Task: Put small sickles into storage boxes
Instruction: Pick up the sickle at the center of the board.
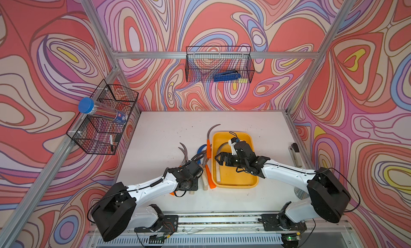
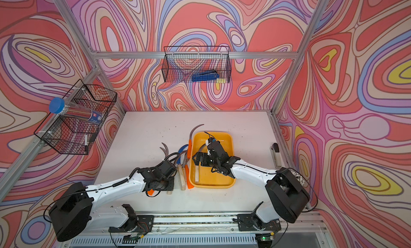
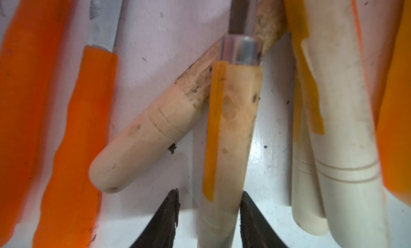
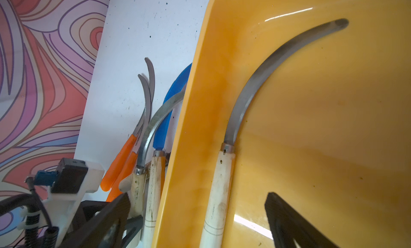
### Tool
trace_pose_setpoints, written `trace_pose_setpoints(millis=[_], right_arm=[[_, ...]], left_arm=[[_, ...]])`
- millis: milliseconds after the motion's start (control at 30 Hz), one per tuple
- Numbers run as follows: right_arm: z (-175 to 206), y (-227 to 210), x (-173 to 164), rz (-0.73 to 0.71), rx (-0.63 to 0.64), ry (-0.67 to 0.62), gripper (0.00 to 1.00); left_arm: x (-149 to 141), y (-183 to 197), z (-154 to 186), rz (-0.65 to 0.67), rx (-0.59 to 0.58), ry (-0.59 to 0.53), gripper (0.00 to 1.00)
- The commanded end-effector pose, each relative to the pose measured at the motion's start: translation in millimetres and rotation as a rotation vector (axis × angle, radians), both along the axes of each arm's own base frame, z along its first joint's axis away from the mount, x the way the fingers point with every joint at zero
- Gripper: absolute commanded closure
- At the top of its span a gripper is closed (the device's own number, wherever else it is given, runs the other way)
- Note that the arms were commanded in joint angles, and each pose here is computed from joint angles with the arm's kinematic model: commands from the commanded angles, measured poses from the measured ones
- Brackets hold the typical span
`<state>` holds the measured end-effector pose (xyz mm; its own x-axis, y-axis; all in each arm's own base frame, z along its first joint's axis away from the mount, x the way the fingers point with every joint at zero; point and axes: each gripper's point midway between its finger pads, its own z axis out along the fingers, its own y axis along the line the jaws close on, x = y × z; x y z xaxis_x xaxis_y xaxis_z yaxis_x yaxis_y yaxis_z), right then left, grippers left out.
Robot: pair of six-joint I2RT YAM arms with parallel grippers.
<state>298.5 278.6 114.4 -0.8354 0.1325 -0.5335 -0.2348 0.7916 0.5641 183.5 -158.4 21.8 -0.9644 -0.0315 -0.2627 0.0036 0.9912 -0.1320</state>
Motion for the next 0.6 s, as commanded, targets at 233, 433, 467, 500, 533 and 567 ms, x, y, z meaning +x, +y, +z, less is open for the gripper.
trace_pose_setpoints(millis=[233,433,467,500,533,567], right_arm=[[6.8,-2.8,-1.8,-0.011,0.004,-0.021,0.02],[9.4,-3.4,-3.0,-0.009,0.009,-0.027,0.02],[9.3,-3.2,-3.2,-0.008,0.010,-0.026,0.02],[10.0,-2.4,-4.0,-0.005,0.014,-0.025,0.02],[11.0,-2.1,-4.0,-0.004,0.017,-0.027,0.02],[11.7,-1.3,-4.6,-0.001,0.020,-0.027,0.02]], left_arm=[[2.9,2.9,-9.3,0.024,0.021,-0.011,0.68],[7.9,6.4,3.0,0.021,0.040,-0.044,0.87],[8.9,6.9,6.4,0.020,0.042,-0.054,0.91],[10.2,7.3,10.3,0.021,0.040,-0.064,0.93],[11.5,7.8,13.6,0.021,0.041,-0.073,0.97],[12.5,8.3,17.5,0.020,0.044,-0.083,0.98]])
